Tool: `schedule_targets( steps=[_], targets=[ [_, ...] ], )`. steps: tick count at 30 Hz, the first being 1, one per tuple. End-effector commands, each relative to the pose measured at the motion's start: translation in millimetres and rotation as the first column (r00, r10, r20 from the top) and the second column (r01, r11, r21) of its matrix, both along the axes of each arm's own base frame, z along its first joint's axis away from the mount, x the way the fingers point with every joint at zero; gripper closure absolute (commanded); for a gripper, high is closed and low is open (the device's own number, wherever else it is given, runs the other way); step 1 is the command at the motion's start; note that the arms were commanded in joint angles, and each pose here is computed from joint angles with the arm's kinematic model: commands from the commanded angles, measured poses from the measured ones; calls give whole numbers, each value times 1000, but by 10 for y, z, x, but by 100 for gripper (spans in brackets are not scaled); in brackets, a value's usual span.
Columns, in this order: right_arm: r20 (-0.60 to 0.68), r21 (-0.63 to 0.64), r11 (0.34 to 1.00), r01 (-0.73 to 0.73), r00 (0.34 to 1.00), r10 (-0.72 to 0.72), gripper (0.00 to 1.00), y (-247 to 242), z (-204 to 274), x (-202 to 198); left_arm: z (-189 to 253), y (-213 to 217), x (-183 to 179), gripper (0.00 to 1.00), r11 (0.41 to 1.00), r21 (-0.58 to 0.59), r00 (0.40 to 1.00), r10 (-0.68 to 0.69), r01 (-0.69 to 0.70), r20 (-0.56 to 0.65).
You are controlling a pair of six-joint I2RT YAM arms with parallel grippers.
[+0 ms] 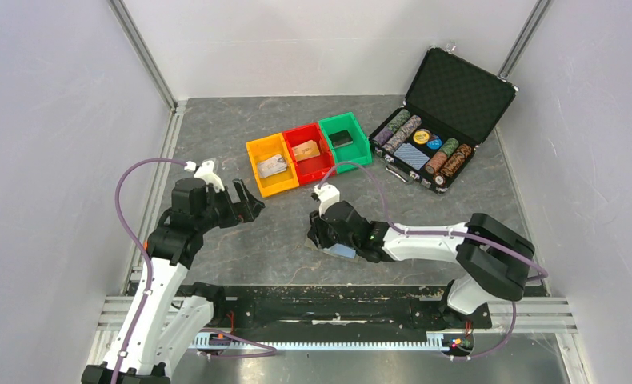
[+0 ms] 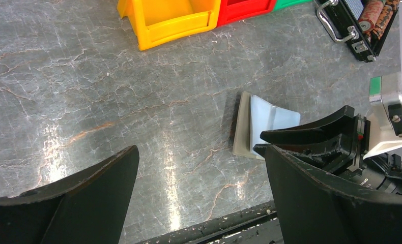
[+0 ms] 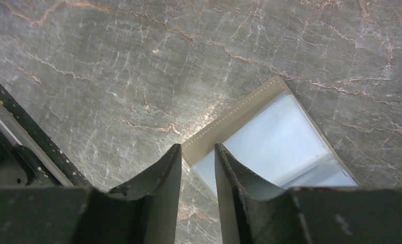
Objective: Take the credit cards out of the card holder
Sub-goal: Move the card holder to the center of the board, then reset both arms
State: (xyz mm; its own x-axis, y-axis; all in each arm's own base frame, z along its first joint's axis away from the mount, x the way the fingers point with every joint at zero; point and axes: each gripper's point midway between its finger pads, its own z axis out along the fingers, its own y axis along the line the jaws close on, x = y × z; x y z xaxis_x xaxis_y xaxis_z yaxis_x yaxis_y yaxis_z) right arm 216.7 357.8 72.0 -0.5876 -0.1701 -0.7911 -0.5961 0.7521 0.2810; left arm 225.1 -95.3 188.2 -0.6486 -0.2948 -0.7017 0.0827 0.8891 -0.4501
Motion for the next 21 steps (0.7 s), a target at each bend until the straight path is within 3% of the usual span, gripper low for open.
schedule_targets(
  steps=[1,7,12,21],
  targets=[
    [88,9,1000,4,996,-5,62,-28,373,83,85,-39,17,0,998,19,997,-56,55,53],
    [299,-35,978,207,936,-187,38,-706,795,324,417,-418,-151,0,955,-115,947,-245,272,207],
    [375,38,946,322,873,-312,2,-1164,1205,304,623,-523,-264,0,926,-135,906,-300,352,300],
    [307,248,876,413,825,-475,2,-1646,1317,92,761,-543,-340,0,917,-135,878,-306,376,369]
  ],
)
